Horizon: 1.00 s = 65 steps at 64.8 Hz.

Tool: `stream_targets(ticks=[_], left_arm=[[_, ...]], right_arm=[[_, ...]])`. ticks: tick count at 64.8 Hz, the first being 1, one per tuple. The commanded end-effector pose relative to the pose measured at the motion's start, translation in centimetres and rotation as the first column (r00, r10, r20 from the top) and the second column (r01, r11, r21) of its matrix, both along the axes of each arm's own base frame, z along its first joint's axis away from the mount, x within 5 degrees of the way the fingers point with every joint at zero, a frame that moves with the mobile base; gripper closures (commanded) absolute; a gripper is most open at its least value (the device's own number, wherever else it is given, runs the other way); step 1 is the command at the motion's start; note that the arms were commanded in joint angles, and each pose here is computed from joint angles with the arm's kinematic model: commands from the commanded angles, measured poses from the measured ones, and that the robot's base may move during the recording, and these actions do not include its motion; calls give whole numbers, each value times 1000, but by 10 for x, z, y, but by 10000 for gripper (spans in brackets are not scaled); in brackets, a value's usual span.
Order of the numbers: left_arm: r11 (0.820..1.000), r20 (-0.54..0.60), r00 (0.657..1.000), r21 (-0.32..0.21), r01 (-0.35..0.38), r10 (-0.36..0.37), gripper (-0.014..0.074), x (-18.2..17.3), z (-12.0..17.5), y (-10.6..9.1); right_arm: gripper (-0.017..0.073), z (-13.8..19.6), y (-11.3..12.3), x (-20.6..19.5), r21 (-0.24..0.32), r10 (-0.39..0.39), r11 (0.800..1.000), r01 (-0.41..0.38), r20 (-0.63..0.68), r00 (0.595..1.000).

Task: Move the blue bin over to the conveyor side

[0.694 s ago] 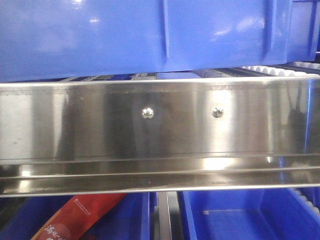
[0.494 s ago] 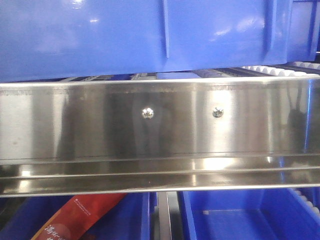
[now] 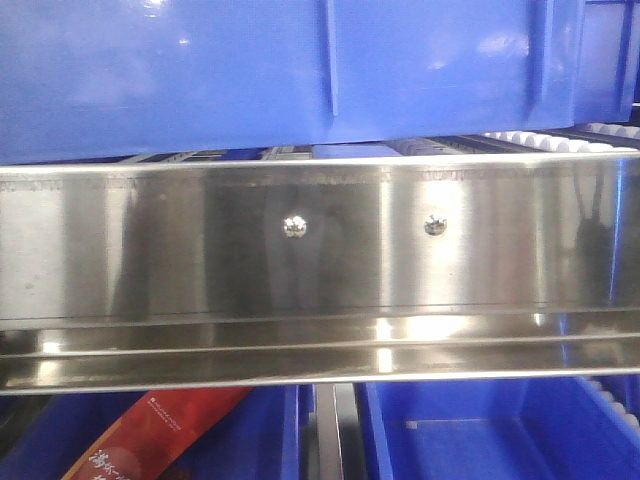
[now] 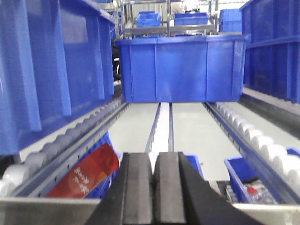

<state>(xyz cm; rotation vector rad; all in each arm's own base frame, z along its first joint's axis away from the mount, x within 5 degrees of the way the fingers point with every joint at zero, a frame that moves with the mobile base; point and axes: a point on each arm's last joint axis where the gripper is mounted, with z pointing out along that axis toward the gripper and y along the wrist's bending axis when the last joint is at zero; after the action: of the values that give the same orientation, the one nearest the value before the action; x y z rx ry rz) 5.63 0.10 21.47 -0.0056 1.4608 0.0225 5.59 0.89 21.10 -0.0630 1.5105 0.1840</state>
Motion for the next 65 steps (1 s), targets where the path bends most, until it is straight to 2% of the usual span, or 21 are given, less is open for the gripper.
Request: stream_targets(ticks=[1,13,19,24,30,36,40,46,50,59,61,65], left_arm=[[1000,43,999,5,-1,1,600,-1,4,0],[1000,114,993,6,-2,2,600,-2,11,0],[1000,145,989,6,-2,1,600,-6,27,0],[999,157,988,44,-10,3,600,-13,52,0],[993,141,990,109,-37,22,600,-21,85,0],[992,118,992,116,-51,38,588,-29,124,2],[992,103,994,113,-57,45,540,-33,146,2],[988,53,996,133,-72,66,426,-31,171,4],[987,38,996,143,-80,75,347,-25,188,5],[986,-3,997,148,-77,78,178,-3,215,6],[986,-16,997,148,-73,76,143,2,219,6],[988,-50,997,148,-48,56,85,12,226,4]], right_arm=[[638,6,-1,-1,4,-5,1000,5,66,998],[638,15,-2,-2,21,-18,1000,15,162,987],[638,18,-3,-3,29,-25,999,19,203,979],[638,21,-3,-4,41,-27,999,19,213,977],[638,43,-2,-9,36,-12,999,5,199,980],[614,75,-3,-20,32,5,999,-11,202,979],[558,92,-3,-26,33,9,999,-17,215,976],[396,116,-3,-26,35,9,999,-17,234,972],[251,132,-2,-22,35,8,999,-17,236,972],[28,159,1,-2,29,11,999,-17,190,982],[-3,163,2,3,27,12,1000,-17,177,984],[4,174,4,17,21,16,1000,-20,142,990]])
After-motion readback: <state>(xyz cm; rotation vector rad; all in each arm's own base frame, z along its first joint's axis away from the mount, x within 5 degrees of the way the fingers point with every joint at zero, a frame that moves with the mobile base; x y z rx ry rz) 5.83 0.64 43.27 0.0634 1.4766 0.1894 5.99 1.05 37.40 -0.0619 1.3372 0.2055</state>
